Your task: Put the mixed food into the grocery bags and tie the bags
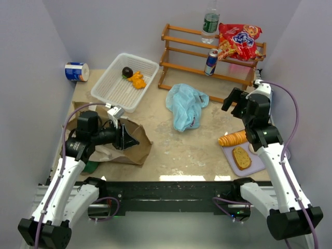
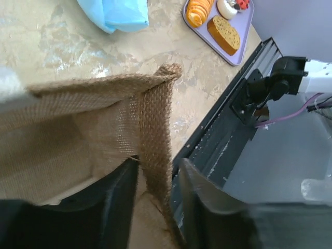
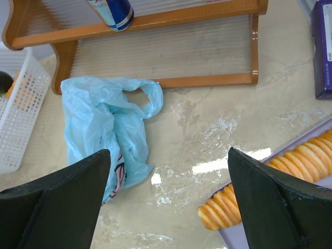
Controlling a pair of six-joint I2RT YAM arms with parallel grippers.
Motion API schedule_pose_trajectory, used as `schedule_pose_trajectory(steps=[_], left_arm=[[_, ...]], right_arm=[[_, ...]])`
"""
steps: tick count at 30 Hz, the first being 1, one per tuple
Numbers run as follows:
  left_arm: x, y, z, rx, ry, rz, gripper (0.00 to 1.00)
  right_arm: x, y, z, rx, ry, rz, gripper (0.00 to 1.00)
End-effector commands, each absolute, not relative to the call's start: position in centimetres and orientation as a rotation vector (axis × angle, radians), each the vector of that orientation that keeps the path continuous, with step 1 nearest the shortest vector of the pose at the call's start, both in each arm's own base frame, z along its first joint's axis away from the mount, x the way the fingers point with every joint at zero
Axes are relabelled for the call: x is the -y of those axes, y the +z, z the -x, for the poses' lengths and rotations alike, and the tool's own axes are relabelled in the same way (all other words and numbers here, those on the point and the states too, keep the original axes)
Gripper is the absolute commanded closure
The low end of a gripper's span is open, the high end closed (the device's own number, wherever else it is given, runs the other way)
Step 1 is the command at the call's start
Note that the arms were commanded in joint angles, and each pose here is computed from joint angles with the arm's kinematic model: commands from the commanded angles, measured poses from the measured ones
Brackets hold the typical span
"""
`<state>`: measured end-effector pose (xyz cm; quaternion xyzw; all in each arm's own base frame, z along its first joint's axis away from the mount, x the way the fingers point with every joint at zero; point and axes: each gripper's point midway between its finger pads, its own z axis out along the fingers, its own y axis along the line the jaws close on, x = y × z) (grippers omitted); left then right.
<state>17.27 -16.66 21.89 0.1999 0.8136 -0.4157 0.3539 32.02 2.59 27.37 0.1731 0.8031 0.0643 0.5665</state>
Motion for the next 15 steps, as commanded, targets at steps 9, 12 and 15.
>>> schedule_pose_trajectory(steps=[9, 12, 15], left_arm=[[26.4, 25.7, -21.1, -1.897, -1.231, -0.694, 0.89], [29.7, 25.4, -22.0, -1.900, -1.253, -0.686, 0.92], [33.7, 25.9, -23.0, -1.851, -1.311, -0.688, 0.93]], right_arm=[[-8.7, 28.8, -32.4, -1.953, 0.468, -0.194, 0.02], [-9.6, 29.1, -32.0, -1.933, 0.515, -0.178, 0.01], [-10.2, 28.5, -31.4, -1.935, 0.555, -0.160, 0.01]])
